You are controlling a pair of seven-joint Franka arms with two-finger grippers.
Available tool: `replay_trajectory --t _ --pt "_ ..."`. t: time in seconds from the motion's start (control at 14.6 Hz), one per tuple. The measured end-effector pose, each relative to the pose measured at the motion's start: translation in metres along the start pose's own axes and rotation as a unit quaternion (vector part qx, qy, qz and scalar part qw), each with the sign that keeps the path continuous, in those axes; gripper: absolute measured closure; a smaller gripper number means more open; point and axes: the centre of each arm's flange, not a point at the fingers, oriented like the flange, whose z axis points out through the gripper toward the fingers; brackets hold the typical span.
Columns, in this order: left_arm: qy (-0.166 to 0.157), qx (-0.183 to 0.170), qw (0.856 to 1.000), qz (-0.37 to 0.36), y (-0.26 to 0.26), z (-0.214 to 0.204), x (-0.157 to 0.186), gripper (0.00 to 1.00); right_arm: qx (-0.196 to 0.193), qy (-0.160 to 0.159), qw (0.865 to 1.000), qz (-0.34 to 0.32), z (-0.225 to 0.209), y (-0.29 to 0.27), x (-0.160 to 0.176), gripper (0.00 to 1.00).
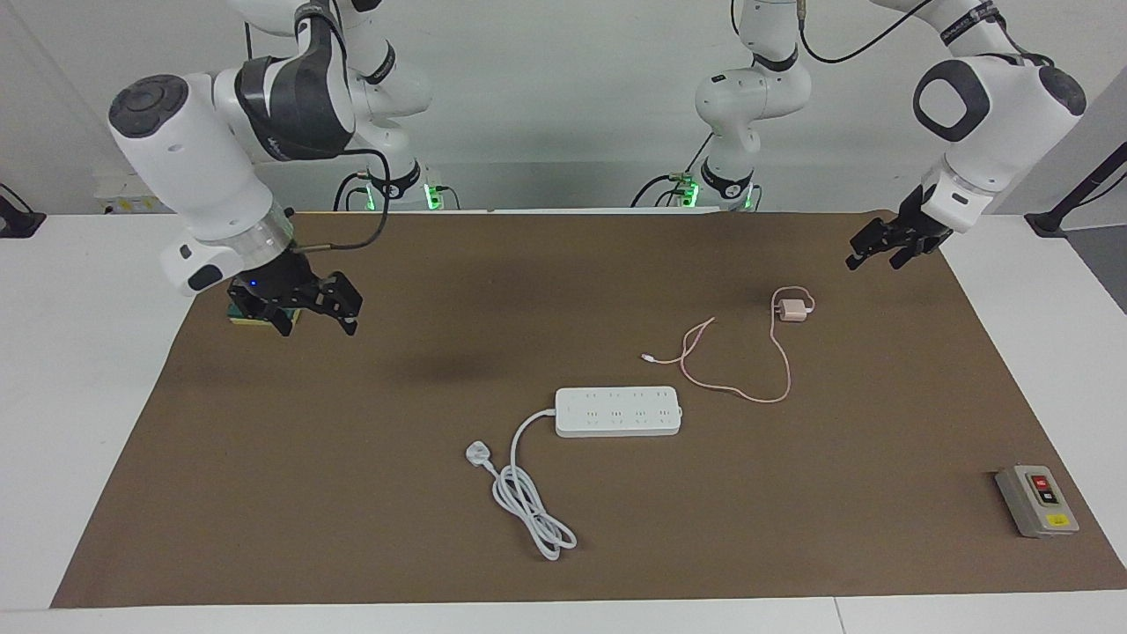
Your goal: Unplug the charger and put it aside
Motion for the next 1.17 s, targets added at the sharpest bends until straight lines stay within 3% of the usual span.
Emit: replay_trajectory --t 0.21,0.41,0.62,0.82,1.17 --pt "0.001 0.033 0.999 -0.030 0.022 -0.045 0.001 0.00 -0.009 -0.010 1.000 -0.026 -0.036 0.011 -0.025 0.00" --pt "0.009 0.048 0.998 -0.025 0.044 -0.090 -0.002 0.00 -0.010 -0.012 0.999 -0.044 -0.063 0.023 -0.045 0.00" --pt "0.014 0.086 0.996 -0.010 0.056 -0.117 -0.007 0.00 -0.010 -0.015 0.998 -0.063 -0.079 0.038 -0.057 0.00" --pt "0.016 0.092 0.996 -0.004 0.063 -0.124 -0.007 0.00 -0.010 -0.024 0.997 -0.069 -0.092 0.057 -0.073 0.00" --pt "-0.009 0.093 0.996 0.011 0.082 -0.127 0.000 0.00 -0.030 -0.023 0.996 -0.083 -0.101 0.059 -0.083 0.00"
